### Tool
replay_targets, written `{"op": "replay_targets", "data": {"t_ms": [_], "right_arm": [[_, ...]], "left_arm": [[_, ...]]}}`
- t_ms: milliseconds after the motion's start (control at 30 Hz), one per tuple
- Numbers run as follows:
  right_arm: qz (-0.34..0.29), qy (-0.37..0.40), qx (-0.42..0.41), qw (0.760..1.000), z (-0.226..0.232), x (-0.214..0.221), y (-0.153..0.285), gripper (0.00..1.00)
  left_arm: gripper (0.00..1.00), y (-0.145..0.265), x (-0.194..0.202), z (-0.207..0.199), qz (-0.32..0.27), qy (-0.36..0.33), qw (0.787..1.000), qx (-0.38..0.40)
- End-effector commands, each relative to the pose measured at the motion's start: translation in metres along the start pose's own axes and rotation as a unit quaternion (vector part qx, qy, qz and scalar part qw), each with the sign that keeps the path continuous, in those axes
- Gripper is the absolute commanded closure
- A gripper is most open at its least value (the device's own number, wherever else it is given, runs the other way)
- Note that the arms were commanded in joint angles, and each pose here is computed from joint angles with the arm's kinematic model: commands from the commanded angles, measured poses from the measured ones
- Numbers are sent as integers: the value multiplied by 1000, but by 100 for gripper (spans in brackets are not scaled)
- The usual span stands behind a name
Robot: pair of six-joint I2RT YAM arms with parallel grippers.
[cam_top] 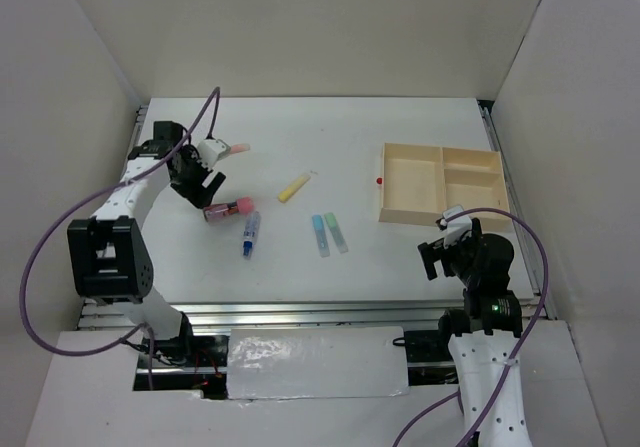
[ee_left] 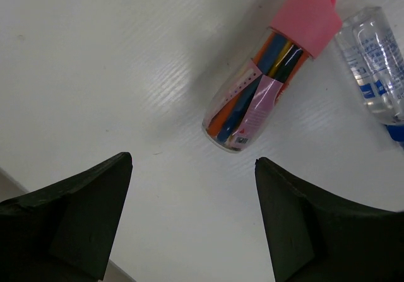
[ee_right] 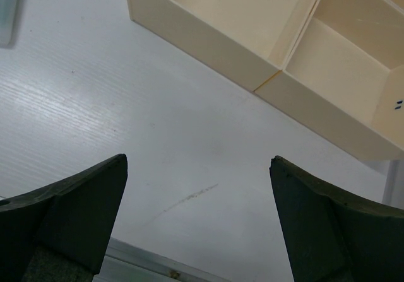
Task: Sort the stationery into containers
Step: Pick up the pen from the center of the board.
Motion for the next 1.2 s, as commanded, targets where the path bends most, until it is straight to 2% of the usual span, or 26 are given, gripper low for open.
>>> {"op": "replay_targets", "data": {"t_ms": [0, 167, 367, 533, 733, 800, 900, 933, 967, 1033, 1133, 1167], "right_arm": [[-8, -4, 11, 1000, -5, -12, 5, 0], [-7, -5, 16, 1000, -7, -12, 6, 0], [-12, -12, 24, 1000, -10, -14, 5, 0], [-31, -24, 66, 997, -22, -24, 9, 0], [-43, -34, 54, 997, -22, -38, 10, 0], [-45, -40, 38, 997, -21, -45, 7, 0], [-62, -27, 9, 998, -20, -66, 8, 1], [-67, -25, 3, 997, -19, -71, 8, 1], [-75, -10, -9, 997, -18, -77, 8, 1], [-82, 9, -19, 996, -20, -85, 7, 2], [-106, 53, -38, 992, -20, -103, 9, 3], [-115, 63, -43, 990, -20, -108, 10, 3]], "left_arm": [[9, 0, -8, -8, 0, -34, 997, 67], [11, -20, -3, -25, 16, -41, 987, 152], [12, -42, 7, -44, 37, -57, 980, 189], [15, -57, 22, -49, 58, -52, 979, 187], [22, -70, 39, -47, 83, -50, 983, 156], [28, -74, 44, -48, 90, -45, 983, 156], [48, -77, 50, -52, 102, -39, 981, 160], [48, -77, 51, -52, 102, -38, 981, 160], [56, -78, 52, -53, 105, -36, 980, 164], [64, -76, 49, -53, 103, -35, 980, 168], [83, -68, 37, -49, 90, -22, 979, 182], [85, -61, 35, -50, 91, -15, 977, 193]]}}
Point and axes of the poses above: each gripper's point midway between its finger pads, its own y axis back along the fingers, its own z axis along the line the jaws close on, x = y × z, the point moved 3 cm from there along y, back along the fingers
